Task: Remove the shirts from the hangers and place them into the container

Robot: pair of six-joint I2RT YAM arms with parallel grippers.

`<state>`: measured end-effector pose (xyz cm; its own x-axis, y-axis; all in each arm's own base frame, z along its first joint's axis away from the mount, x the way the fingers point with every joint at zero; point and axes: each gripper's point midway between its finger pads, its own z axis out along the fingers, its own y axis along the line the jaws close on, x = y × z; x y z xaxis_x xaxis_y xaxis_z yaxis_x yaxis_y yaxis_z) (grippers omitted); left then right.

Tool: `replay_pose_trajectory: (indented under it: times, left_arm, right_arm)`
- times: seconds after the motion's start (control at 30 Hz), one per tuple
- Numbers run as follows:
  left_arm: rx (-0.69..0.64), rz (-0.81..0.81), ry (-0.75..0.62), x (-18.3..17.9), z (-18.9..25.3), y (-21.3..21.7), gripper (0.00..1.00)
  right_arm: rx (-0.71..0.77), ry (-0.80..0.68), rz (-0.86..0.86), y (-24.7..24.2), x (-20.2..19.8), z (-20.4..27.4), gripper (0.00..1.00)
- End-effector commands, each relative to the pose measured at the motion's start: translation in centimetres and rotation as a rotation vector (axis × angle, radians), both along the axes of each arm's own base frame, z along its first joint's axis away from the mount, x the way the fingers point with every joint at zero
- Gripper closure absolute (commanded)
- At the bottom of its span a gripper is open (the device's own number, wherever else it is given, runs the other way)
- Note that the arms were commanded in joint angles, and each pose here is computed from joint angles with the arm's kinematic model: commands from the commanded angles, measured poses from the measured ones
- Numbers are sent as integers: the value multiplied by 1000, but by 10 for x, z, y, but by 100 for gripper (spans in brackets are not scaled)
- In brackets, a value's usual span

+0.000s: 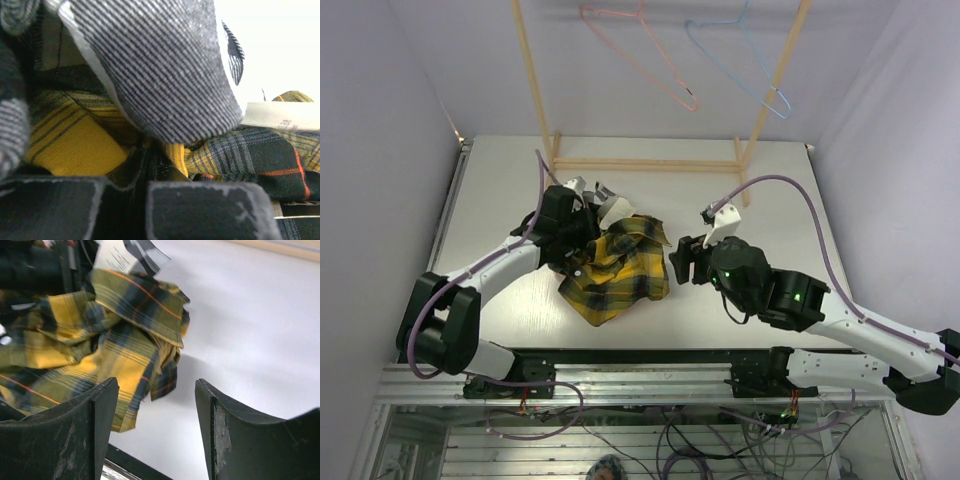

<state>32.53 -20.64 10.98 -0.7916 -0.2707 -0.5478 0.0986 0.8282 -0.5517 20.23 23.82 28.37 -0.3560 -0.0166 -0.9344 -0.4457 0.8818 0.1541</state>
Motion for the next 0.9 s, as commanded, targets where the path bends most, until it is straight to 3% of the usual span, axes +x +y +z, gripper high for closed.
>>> replay_pose_trajectory:
  times: [0.0,0.23,0.33,0.4,0.43,0.63,0.87]
  left_arm:
    - [176,6,171,-33,-69,16,93]
    - [118,8,2,-22,4,10,87]
    - [56,-12,-111,-16,58,3,77]
    - [17,-27,-193,-12,94,-2,53]
    - [3,-34,-231,-9,111,-4,50]
    - [29,-40,-403,3,186,1,50]
    - [255,188,-465,2,213,78,46]
  right_arm:
    - [-58,36,-135,-35,0,-21,37]
    - [-42,27,-148,-43,-2,-21,35]
    - [-52,26,-145,-41,0,-19,35]
    - [-64,29,-146,-40,0,-20,35]
    - [-71,31,-145,-39,1,-22,35]
    - [-98,39,-145,-39,1,-29,31]
    - [-172,78,-220,-65,15,-53,23]
